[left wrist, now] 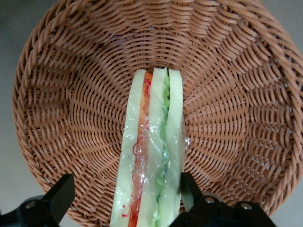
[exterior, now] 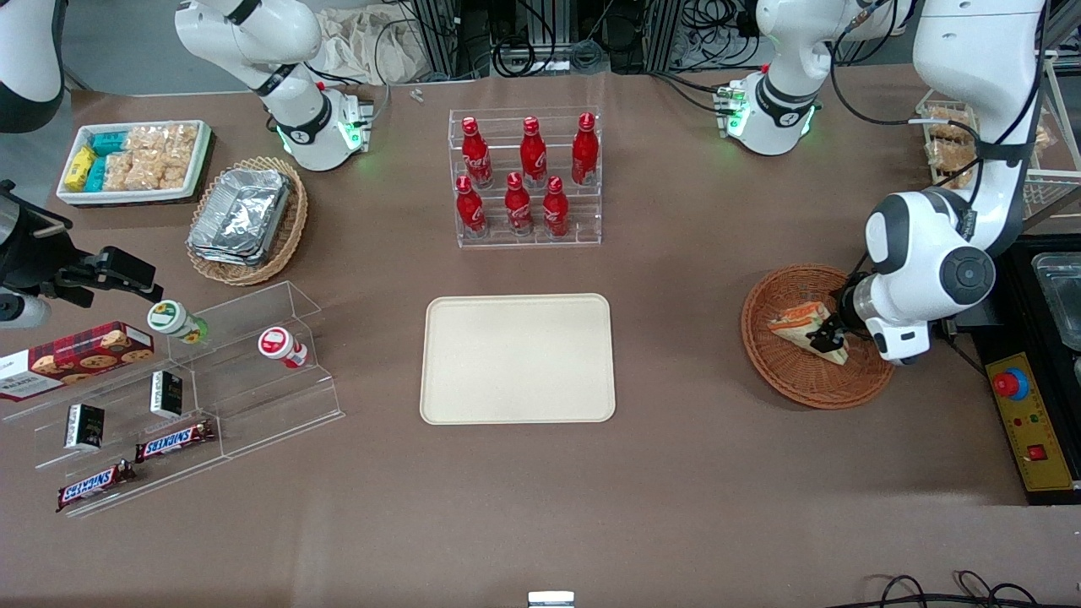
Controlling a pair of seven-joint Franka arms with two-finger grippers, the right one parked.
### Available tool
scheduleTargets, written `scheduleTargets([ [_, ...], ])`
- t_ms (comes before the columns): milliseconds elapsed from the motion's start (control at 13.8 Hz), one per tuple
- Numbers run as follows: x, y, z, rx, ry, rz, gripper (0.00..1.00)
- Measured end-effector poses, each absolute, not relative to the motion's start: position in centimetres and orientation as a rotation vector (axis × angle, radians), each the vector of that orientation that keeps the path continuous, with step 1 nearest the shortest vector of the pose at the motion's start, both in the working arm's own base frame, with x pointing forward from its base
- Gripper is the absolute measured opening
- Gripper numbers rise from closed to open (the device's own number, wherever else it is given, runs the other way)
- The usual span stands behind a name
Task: Place sandwich from basket to tray
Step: 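Lower the left gripper and close it on the wrapped sandwich, then lift the sandwich and carry it toward the cream tray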
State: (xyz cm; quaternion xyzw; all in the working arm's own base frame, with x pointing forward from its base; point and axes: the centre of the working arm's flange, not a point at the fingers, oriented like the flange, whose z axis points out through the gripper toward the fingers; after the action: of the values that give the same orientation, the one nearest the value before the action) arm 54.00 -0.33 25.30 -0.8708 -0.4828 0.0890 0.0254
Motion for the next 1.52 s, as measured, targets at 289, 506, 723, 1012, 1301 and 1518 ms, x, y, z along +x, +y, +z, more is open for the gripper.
scheduleTargets([
  [289,54.0,-0.4,23.9,-2.688,-1.512,0.284,0.74],
  [506,54.3,-0.7,24.0,-2.701,-1.513,0.266,0.42],
  [723,55.2,-1.4,28.1,-2.773,-1.407,0.27,0.33],
  [1012,56.0,-5.3,39.7,-3.005,-1.018,0.187,0.19],
  [1301,53.9,-14.1,44.7,-3.138,-0.519,0.191,0.19],
  [1518,52.3,-22.9,45.1,-3.178,-0.248,0.218,0.19],
])
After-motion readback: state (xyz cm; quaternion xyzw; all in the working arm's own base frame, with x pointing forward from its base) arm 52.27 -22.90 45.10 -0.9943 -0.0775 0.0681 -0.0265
